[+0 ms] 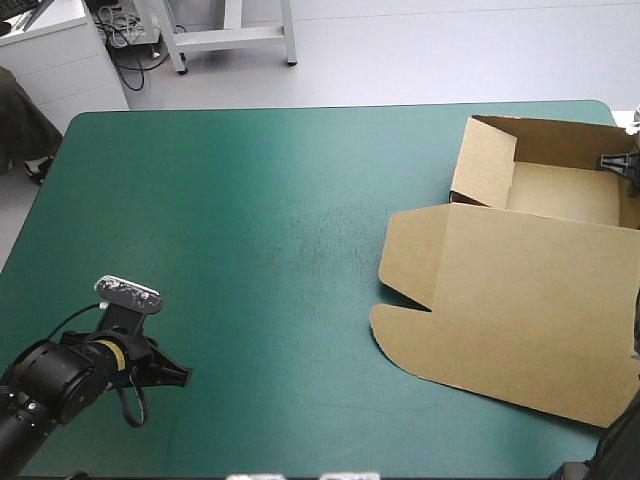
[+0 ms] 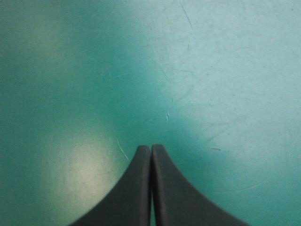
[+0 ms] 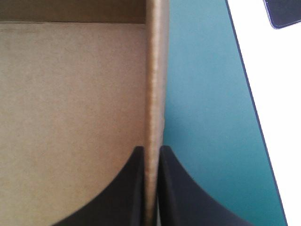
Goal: Fold the box
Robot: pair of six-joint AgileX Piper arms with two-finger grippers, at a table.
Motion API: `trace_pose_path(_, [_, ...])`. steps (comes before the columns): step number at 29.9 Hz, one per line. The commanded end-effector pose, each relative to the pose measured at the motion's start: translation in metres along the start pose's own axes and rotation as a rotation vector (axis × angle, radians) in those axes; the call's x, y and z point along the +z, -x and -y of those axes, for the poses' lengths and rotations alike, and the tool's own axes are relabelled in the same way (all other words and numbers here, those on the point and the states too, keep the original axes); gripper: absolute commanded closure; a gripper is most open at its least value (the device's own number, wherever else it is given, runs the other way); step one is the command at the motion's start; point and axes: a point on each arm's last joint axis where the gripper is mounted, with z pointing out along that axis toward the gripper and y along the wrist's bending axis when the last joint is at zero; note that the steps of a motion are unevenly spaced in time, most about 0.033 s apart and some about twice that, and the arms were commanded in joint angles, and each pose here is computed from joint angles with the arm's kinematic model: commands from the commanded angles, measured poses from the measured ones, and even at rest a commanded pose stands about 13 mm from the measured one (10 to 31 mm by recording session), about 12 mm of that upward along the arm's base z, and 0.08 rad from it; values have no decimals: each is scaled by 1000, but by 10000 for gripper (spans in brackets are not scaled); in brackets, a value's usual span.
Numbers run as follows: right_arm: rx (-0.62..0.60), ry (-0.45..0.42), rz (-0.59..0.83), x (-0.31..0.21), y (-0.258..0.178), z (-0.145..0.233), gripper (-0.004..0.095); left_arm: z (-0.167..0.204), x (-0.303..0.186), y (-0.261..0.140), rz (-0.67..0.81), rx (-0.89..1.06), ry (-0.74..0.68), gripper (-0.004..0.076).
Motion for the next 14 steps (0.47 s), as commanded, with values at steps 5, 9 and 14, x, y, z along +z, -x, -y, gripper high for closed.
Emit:
trace_pose_path(5, [5, -7, 116, -39, 6, 1, 400, -1, -7, 7, 67, -5, 1, 756])
trace_pose_path(9, [15, 16, 96, -41, 4, -1, 241, -1, -7, 7, 67, -5, 1, 756])
trace_pose_path(14, [22, 66, 101, -54, 3, -7, 338, -1, -7, 7, 60, -6, 1, 756])
